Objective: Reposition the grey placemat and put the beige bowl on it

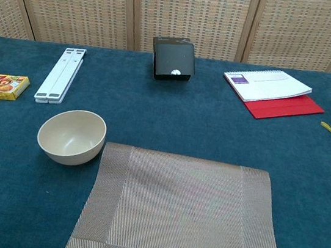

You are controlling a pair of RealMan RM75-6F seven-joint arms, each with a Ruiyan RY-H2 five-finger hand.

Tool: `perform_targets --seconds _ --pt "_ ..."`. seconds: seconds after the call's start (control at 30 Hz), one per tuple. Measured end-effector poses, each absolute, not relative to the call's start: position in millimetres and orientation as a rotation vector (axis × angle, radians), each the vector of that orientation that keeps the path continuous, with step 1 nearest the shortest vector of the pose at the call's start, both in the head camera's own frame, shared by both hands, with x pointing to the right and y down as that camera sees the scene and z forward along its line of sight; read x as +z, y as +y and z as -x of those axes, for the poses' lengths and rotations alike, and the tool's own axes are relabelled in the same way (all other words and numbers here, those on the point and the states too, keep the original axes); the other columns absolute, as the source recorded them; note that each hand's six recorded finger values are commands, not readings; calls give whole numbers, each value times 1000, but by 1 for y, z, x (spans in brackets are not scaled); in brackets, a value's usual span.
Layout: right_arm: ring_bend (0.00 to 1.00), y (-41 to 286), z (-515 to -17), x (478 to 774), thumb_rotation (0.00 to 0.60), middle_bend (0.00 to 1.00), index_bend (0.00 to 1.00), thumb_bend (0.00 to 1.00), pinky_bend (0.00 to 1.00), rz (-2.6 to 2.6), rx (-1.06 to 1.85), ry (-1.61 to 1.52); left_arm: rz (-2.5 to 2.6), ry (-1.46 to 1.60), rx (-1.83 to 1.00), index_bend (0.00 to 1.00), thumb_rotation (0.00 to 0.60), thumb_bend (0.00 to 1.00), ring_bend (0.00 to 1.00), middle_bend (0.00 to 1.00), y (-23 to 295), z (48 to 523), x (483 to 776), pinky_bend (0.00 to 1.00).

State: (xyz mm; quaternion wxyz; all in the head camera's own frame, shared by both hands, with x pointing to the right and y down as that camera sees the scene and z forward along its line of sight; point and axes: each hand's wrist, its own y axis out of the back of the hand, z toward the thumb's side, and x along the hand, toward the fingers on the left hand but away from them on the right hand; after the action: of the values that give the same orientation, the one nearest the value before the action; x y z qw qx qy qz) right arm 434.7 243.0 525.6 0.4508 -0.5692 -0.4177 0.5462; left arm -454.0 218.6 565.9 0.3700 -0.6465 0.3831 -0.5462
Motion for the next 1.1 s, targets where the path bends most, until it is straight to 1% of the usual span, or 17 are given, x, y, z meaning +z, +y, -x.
perform_targets --seconds 0.2,0.33,0.5,0.6,0.67,0.8,0.83,0.93,1.03,1.1 --pt "0 244 -436 525 600 0 6 0 0 1414 1352 -1040 1661 970 -1397 0 600 0 0 0 219 453 567 0" --pt "0 245 -435 525 600 0 6 0 0 1425 1348 -1039 1749 885 -1340 0 600 0 0 0 220 436 576 0" --pt "0 245 -433 528 600 0 6 0 0 1435 1356 -1028 1828 708 -1250 0 600 0 0 0 213 401 598 0" --pt "0 244 -434 529 600 0 6 0 0 1437 1364 -1026 1850 613 -1196 5 600 0 0 0 208 372 620 0" --pt "0 244 -434 530 600 0 6 0 0 1439 1368 -1023 1857 553 -1152 53 600 0 0 0 204 352 636 0" --pt "0 244 -437 533 600 0 4 0 0 1441 1385 -1020 1864 455 -1086 213 600 1 0 0 198 320 664 0" --pt "0 243 -438 534 600 0 4 0 0 1441 1389 -1021 1869 435 -1074 236 600 5 0 0 197 314 670 0" --pt "0 243 -440 535 600 0 2 0 0 1438 1399 -1028 1885 380 -1051 315 600 77 0 0 196 296 685 0" --pt "0 242 -444 536 600 0 2 0 0 1435 1412 -1035 1886 343 -1050 422 600 253 0 0 196 286 697 0" --pt "0 242 -445 537 600 0 1 0 0 1435 1421 -1033 1884 328 -1060 486 600 414 0 0 195 282 703 0"
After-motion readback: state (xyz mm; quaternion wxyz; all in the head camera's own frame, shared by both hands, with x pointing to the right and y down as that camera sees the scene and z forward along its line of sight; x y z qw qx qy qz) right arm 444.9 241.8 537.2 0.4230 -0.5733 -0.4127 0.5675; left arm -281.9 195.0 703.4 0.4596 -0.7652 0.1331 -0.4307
